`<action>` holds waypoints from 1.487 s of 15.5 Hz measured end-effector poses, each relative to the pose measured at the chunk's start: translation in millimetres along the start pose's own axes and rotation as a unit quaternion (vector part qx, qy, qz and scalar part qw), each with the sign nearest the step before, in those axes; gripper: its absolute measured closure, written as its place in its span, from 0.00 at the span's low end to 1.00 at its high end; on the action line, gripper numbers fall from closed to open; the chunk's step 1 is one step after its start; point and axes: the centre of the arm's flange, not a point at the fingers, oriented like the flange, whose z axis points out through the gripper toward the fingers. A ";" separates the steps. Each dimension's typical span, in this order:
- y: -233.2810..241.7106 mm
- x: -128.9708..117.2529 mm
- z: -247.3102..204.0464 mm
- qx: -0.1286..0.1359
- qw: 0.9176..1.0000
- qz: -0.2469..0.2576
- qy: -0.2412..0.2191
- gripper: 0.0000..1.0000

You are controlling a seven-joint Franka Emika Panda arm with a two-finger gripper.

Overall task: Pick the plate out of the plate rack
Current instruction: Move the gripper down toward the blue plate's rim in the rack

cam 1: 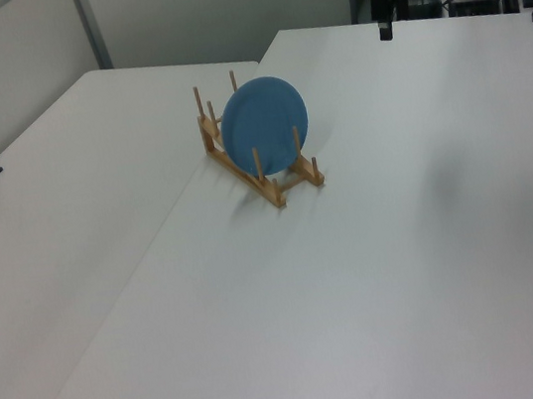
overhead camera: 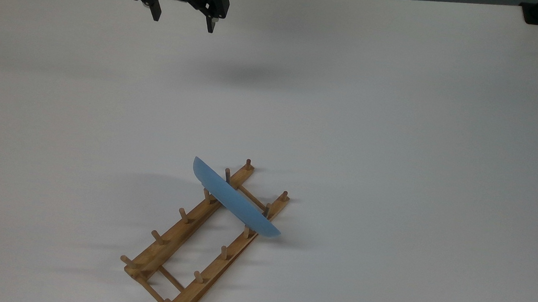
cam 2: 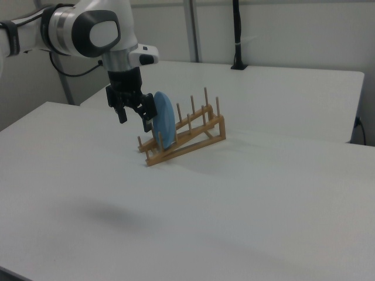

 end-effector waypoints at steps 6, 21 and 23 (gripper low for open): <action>10.1 0.7 -1.7 0.000 1.000 0.008 0.002 0.00; 15.1 20.6 -2.4 -0.009 0.999 -0.014 0.045 0.00; 6.2 36.6 -5.6 -0.020 0.994 -0.027 0.099 0.00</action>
